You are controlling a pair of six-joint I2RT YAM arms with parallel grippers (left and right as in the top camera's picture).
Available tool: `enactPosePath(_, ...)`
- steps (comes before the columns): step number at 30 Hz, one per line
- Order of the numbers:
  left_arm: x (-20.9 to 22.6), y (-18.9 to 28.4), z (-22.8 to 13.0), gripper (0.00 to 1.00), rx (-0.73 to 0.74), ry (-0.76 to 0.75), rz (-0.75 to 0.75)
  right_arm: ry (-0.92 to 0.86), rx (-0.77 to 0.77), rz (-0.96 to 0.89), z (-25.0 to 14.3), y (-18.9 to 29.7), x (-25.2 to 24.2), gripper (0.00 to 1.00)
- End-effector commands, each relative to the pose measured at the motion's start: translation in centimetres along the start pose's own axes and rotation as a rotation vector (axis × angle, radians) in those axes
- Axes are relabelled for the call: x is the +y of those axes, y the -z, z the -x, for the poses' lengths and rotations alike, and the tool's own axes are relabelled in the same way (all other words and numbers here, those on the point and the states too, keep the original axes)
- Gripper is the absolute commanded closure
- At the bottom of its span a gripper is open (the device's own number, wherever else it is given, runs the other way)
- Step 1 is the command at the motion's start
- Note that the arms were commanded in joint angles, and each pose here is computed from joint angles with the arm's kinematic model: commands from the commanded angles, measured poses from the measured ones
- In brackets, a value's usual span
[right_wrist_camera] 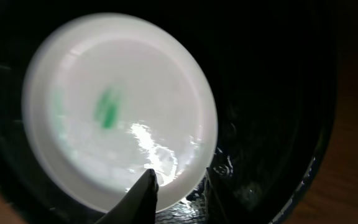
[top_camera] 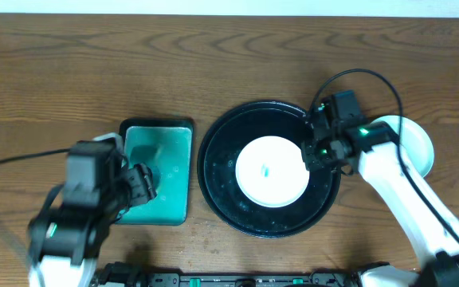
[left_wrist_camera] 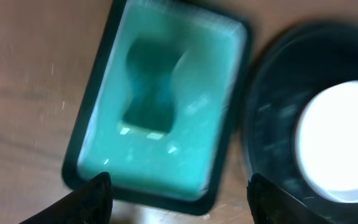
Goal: Clean dirty plates on tray and stack at the side
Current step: 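Grasp the green sponge with the left gripper and carry it onto the plate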
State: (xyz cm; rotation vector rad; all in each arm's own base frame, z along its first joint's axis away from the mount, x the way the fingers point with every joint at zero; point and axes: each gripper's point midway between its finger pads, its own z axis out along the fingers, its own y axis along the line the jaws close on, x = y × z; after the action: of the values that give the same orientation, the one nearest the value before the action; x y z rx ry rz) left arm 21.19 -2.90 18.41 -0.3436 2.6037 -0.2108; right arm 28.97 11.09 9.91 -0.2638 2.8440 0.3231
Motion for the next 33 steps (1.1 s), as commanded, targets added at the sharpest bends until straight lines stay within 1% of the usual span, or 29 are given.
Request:
enactPosePath(1,2.1,-4.9,-1.6,0.32,0.178,0.016,0.145,0.044,-0.079,0.105,0.9,2.5,2.3,0.75)
enactPosePath(4,2.6,-8.4,-2.2,0.35,0.296,0.014,0.202,-0.007,-0.086,0.126,0.8,3.1,2.7,0.76)
enactPosePath(6,3.0,-10.5,-2.4,0.35,0.347,0.015,0.233,-0.037,-0.071,0.125,0.5,3.1,2.6,0.77)
enactPosePath(8,3.6,-12.7,-2.6,0.40,0.381,0.031,0.268,-0.054,-0.052,0.123,0.0,3.0,2.6,0.80)
enactPosePath(9,3.8,-13.7,-2.6,0.44,0.393,0.037,0.277,-0.057,-0.044,0.122,-0.2,3.0,2.6,0.80)
enactPosePath(13,5.2,-17.4,-3.0,0.56,0.439,0.075,0.305,-0.068,-0.004,0.115,-1.1,2.9,2.4,0.81)
enactPosePath(15,5.6,-18.4,-3.3,0.61,0.457,0.086,0.310,-0.074,0.008,0.113,-1.4,2.9,2.4,0.84)
enactPosePath(17,5.5,-19.0,-3.9,0.70,0.486,0.096,0.297,-0.121,0.015,0.090,-1.6,2.9,2.0,0.84)
enactPosePath(19,5.0,-19.2,-4.4,0.93,0.516,0.096,0.264,-0.190,0.008,0.039,-1.5,2.8,1.1,0.84)
enactPosePath(21,4.3,-18.8,-4.5,0.92,0.536,0.086,0.224,-0.271,-0.010,-0.031,-1.4,2.8,-0.4,0.82)
enactPosePath(23,4.1,-17.9,-4.1,0.93,0.537,0.084,0.226,-0.336,-0.027,-0.080,-1.2,2.9,-1.7,0.78)
enactPosePath(28,3.0,-14.4,-1.4,0.93,0.478,0.078,0.204,-0.416,-0.044,-0.115,-1.0,2.9,-3.6,0.67)
enactPosePath(30,2.4,-12.5,0.0,0.93,0.428,0.075,0.186,-0.430,-0.038,-0.119,-0.9,2.7,-4.1,0.60)
enactPosePath(33,1.2,-9.6,1.7,0.93,0.347,0.060,0.152,-0.317,0.001,-0.066,-0.8,1.5,-3.5,0.55)
